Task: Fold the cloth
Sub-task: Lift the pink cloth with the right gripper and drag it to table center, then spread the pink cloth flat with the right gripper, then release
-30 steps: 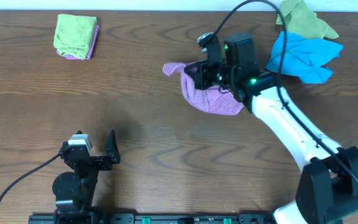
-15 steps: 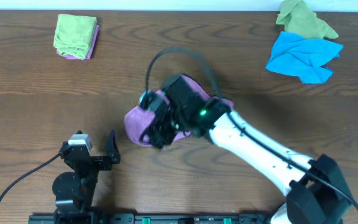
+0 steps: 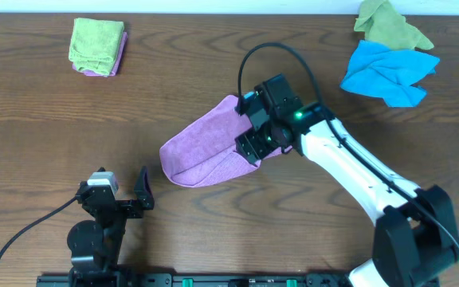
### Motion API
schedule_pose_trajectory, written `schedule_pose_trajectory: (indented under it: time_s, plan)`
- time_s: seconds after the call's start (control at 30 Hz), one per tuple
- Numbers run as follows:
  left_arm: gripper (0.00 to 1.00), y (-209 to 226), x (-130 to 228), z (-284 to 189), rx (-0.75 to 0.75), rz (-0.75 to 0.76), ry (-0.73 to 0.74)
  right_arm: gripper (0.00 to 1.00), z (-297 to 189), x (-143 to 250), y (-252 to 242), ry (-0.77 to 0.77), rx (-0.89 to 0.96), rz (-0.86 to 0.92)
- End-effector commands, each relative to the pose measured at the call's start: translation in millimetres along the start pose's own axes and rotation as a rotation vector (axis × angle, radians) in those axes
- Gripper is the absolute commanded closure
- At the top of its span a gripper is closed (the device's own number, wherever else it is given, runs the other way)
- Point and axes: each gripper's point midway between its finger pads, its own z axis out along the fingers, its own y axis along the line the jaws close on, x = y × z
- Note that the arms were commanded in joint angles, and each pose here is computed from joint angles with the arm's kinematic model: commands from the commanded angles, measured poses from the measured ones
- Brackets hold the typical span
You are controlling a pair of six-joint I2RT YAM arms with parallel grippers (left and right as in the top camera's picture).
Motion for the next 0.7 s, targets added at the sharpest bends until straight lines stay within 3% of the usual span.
schedule_pose_trajectory:
  time_s: [0.0, 0.23, 0.4, 0.57, 0.67]
  plan:
    - [0.05, 3.2, 12.6, 2.7, -0.007, -0.008, 0.028, 0.16, 19.8, 18.2, 15.5, 0.074, -0.076, -0.148]
    - [0.05, 3.2, 12.6, 2.7, -0.007, -0.008, 0.028, 0.17, 54.9, 37.1, 21.7, 0.166, -0.148, -0.145]
    - [0.05, 3.2, 12.6, 2.7, -0.007, -0.008, 0.028, 0.4, 61.7, 38.1, 26.2, 0.172, -0.161, -0.153]
    - [0.04, 3.2, 12.6, 2.7, -0.007, -0.008, 0.028, 0.84, 62.0, 37.5, 31.1, 0.17, -0.172, -0.147]
    - [0.05, 3.2, 12.6, 2.7, -0.007, -0.008, 0.028, 0.99, 61.5, 37.7, 39.6, 0.169, -0.207, -0.143]
